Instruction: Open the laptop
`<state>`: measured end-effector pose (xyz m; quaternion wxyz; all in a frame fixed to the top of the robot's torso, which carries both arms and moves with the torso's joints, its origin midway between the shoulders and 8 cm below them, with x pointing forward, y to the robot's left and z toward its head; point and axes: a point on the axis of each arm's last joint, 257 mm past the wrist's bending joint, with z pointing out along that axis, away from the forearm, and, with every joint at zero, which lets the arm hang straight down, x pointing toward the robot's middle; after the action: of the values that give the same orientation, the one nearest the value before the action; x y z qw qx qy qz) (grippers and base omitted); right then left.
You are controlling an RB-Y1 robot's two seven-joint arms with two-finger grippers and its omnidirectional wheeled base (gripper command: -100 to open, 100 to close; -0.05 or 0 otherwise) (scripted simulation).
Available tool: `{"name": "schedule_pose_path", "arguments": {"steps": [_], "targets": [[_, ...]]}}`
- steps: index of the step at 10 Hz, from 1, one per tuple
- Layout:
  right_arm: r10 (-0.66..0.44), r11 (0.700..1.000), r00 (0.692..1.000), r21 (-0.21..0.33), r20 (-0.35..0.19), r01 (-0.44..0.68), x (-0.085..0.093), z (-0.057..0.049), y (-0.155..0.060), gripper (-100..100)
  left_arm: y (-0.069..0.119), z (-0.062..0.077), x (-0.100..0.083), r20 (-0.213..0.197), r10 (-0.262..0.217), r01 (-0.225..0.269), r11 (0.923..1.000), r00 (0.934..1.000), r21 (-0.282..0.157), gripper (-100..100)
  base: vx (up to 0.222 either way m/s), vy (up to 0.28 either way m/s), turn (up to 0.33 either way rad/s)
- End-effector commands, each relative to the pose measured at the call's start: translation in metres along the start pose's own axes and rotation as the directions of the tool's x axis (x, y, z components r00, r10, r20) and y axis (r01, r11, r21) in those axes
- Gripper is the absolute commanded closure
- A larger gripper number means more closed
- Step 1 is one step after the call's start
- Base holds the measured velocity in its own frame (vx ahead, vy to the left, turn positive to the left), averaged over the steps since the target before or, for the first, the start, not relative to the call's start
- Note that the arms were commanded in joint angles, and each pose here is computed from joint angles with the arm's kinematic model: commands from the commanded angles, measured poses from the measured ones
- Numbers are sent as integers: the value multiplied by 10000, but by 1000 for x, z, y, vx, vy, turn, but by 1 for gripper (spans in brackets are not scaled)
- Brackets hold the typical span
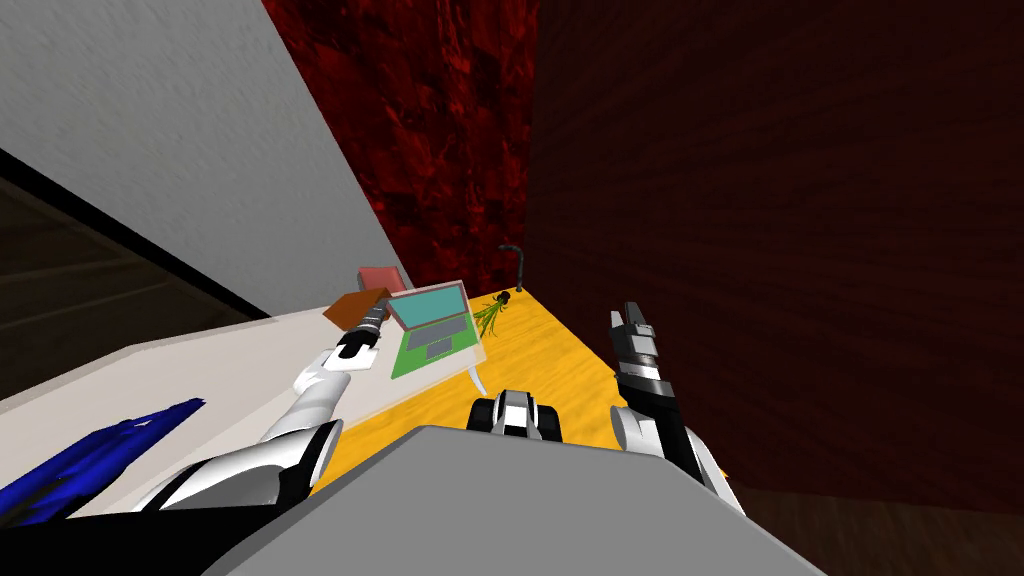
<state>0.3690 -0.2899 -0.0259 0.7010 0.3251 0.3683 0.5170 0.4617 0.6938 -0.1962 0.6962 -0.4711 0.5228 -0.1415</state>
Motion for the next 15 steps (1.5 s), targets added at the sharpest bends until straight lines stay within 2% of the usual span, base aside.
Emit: {"name": "schedule_pose_path", "arguments": {"steps": [1,4,5,6,7,8,11,13,14,15], "targets": [[0,10000,10000,1,0,0,0,0,0,0,13,3,-15,212,23,-16,9995,9998,-321,-100,-8,11,-117],[0,10000,10000,0,0,0,0,0,0,0,29,8,-40,575,44,3,9967,9983,-817,-100,-16,17,-157],[0,10000,10000,0,0,0,0,0,0,0,25,9,-33,491,35,-1,9976,9988,-695,-100,-9,12,-43],[-1,10000,10000,1,1,1,0,0,0,0,29,11,-49,871,247,-171,9961,9959,-868,-100,-62,61,-264],[0,10000,10000,-2,-1,0,0,0,0,0,30,10,-55,1001,176,-88,9961,9948,-882,-100,-89,65,-223],[-1,10000,10000,0,0,1,0,0,0,0,33,11,-64,1243,361,-231,9943,9916,-1040,-100,-129,42,-277],[0,10000,10000,-2,-1,0,0,0,0,0,41,8,-90,1841,429,-191,9914,9820,-1293,-100,-110,63,-191],[-1,10000,10000,-2,-1,1,0,0,0,0,48,6,-103,2196,539,-201,9880,9741,-1530,-100,-106,64,-230],[-2,10000,10000,1,0,2,0,0,0,0,49,5,-107,2283,487,-132,9879,9724,-1543,-100,-44,20,29],[-2,10000,10000,3,1,2,0,0,0,0,54,5,-112,2427,675,-244,9840,9678,-1765,-100,-72,35,-261]]}}
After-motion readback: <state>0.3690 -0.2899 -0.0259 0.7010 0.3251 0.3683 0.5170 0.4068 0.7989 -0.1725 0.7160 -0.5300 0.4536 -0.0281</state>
